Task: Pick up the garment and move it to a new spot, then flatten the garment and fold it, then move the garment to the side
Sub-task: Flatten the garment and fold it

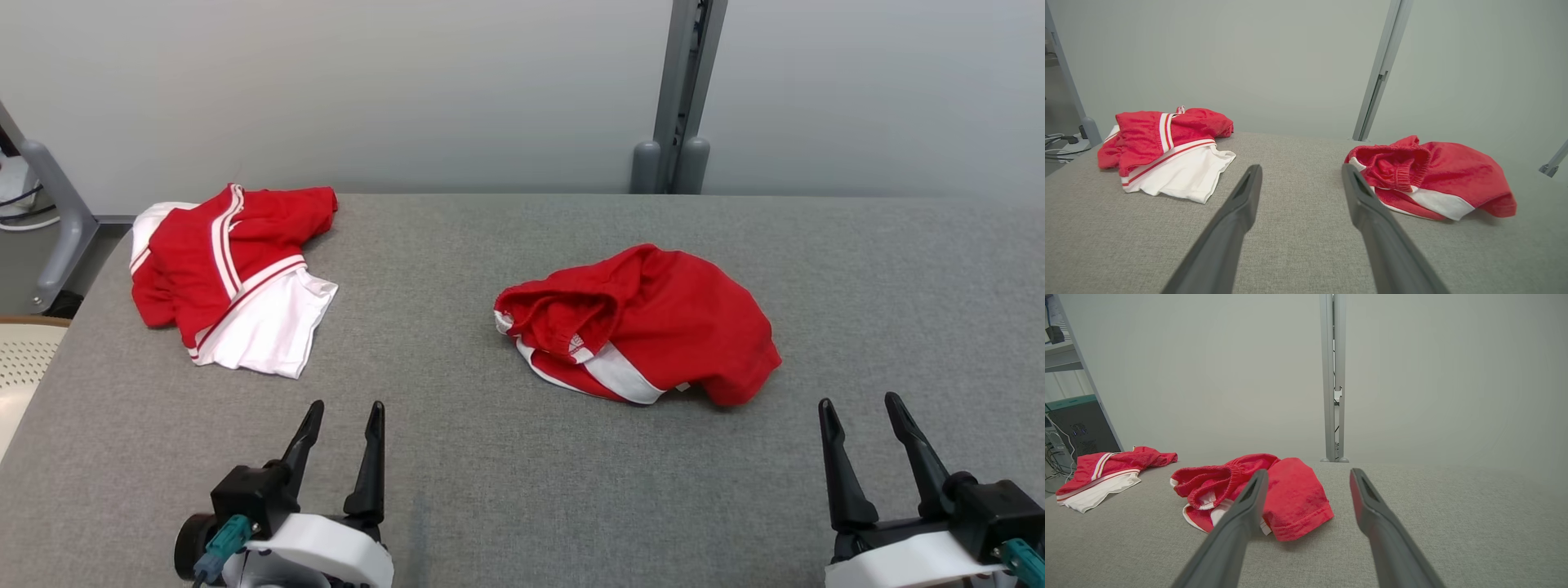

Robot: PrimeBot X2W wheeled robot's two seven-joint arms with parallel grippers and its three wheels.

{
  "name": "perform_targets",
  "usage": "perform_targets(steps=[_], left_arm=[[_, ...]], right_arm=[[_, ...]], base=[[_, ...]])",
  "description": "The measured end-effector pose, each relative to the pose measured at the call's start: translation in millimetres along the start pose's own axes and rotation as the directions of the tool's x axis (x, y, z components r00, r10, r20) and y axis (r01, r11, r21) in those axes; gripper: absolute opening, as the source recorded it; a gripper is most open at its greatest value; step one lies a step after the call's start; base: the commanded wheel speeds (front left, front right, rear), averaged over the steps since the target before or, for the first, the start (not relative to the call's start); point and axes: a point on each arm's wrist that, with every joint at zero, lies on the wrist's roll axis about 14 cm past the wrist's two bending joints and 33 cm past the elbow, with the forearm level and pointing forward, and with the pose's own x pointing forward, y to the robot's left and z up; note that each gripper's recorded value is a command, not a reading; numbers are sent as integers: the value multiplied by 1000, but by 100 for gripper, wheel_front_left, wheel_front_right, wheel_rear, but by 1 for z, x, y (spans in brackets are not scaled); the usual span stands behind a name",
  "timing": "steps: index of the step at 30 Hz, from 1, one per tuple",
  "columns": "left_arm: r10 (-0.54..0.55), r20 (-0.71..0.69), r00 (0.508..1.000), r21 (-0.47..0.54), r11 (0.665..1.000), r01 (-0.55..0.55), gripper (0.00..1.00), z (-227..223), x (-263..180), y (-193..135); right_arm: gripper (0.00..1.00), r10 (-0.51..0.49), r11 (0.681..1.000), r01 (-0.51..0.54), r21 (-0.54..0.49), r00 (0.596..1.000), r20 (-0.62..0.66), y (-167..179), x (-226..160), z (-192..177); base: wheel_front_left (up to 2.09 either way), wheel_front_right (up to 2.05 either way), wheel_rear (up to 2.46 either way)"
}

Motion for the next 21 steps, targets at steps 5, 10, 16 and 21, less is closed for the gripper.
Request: perform_targets(steps=[5,10,16,21], left_arm=[[-60,-19,998,21,998,60,100,-4,13,-15],[-193,-70,979,80,977,199,100,-17,34,-51],[-378,-126,917,143,908,394,100,-29,59,-105],[-493,-197,848,149,840,523,100,-50,69,-143]], right_arm=[[100,-10,1000,10,-1,1000,-6,-4,2,-2],[100,-28,1000,28,-4,999,-15,-11,7,-6],[100,-72,997,72,-10,997,-26,-27,9,-11],[100,-115,993,114,-14,993,-37,-41,7,-14]], base=[[0,0,0],[0,0,0],[0,0,0],[0,0,0]])
